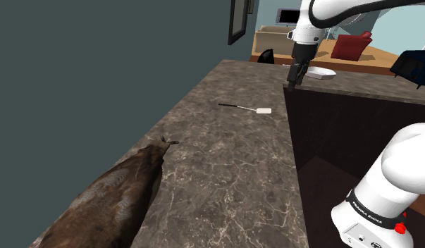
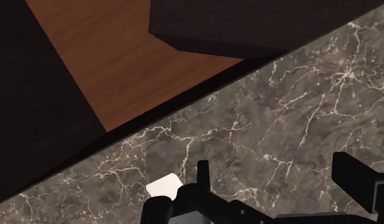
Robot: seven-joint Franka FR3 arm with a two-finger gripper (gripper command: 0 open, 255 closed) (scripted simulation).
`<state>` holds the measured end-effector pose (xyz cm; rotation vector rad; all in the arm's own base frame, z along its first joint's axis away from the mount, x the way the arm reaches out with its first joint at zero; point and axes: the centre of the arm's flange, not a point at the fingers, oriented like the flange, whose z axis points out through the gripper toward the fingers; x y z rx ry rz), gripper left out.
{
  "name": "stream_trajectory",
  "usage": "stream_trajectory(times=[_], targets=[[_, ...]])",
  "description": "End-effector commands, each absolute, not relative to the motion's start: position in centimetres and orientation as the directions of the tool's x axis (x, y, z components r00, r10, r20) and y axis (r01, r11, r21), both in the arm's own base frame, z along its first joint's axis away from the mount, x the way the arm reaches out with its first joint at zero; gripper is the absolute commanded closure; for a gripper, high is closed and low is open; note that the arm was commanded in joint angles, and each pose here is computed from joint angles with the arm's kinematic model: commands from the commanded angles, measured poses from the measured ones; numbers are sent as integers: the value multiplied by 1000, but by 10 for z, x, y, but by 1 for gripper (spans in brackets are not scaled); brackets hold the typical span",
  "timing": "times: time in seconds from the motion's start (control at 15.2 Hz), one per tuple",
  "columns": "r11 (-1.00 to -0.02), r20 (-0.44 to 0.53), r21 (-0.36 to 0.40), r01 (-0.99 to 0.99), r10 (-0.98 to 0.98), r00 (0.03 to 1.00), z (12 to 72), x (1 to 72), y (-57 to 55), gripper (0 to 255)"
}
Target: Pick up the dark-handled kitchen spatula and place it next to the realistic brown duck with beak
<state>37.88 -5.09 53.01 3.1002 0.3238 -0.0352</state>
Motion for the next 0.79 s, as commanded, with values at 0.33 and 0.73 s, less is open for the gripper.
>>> stream_trajectory(times=[0.33, 0.73], targets=[[-945, 4, 12, 327, 327, 945, 482, 450, -72, 0], [-905, 28, 5, 425, 425, 905, 441, 514, -83, 0]])
